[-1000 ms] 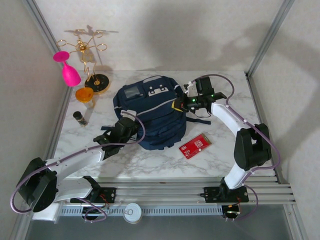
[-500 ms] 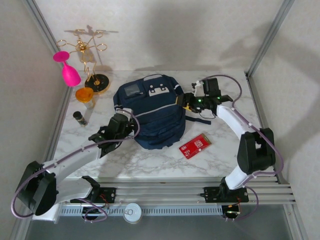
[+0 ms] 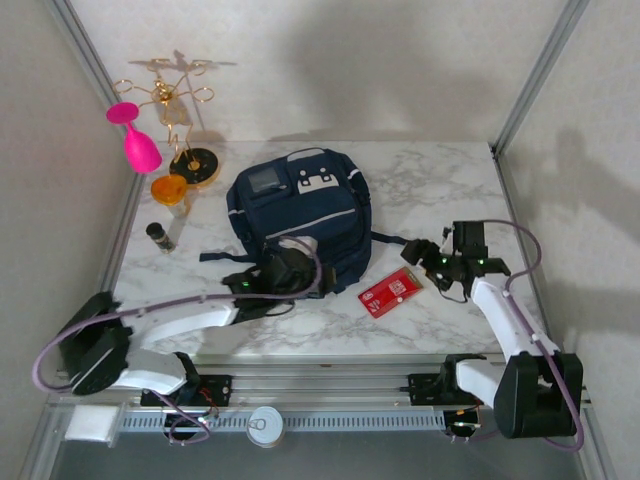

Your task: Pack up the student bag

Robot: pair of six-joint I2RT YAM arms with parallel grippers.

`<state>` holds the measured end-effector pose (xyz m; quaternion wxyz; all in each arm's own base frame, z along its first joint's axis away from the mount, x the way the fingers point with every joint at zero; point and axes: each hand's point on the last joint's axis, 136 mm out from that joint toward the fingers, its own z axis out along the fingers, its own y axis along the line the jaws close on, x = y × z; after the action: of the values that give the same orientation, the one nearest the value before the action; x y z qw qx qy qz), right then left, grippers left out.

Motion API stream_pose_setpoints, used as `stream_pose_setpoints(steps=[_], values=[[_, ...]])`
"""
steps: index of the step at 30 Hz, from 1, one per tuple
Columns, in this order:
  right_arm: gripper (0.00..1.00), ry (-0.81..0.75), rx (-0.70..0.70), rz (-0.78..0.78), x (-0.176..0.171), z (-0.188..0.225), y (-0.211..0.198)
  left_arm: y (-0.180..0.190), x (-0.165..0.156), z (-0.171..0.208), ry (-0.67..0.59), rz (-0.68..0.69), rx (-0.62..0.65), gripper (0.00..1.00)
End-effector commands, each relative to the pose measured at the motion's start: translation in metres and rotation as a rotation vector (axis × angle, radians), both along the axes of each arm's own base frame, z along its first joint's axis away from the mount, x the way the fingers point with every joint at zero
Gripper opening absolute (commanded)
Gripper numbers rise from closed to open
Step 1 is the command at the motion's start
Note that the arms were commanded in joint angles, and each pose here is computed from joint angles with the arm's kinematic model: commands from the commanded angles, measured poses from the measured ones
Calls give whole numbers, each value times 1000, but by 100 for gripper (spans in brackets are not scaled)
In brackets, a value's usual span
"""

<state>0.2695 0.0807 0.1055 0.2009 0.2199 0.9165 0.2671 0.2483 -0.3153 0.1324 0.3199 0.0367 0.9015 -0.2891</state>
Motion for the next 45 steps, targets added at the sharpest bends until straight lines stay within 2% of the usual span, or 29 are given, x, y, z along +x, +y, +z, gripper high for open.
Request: stream_pose_setpoints(steps=[1, 5, 8, 10, 14, 23, 27, 35, 43, 45], values=[[80, 99, -3, -58, -29, -26, -7, -51, -2, -8, 25, -76, -25, 49], [76, 94, 82, -39, -42, -45, 5, -95, -3, -41, 102, -154, -35, 42], [71, 108, 109, -19, -51, -56, 10, -109, 0, -60, 89, -160, 25, 39], [69, 126, 123, -6, -57, -62, 13, -109, 9, -75, 112, -122, 69, 34], [65, 96, 178, 37, -57, -60, 23, -110, 17, -90, 107, -99, 116, 31], [62, 117, 233, 69, -52, -67, 32, -105, 26, -119, 158, -55, 158, 23], [62, 95, 282, 99, -49, -61, 40, -100, 24, -132, 228, -22, 144, 18], [60, -11, 333, 128, -37, -38, 47, -93, 15, -139, 253, -15, 158, 14], [48, -20, 345, 147, -37, -46, 50, -102, 15, -135, 260, -10, 100, 13], [42, -16, 337, 151, -38, -51, 49, -104, 15, -137, 265, -14, 95, 13]])
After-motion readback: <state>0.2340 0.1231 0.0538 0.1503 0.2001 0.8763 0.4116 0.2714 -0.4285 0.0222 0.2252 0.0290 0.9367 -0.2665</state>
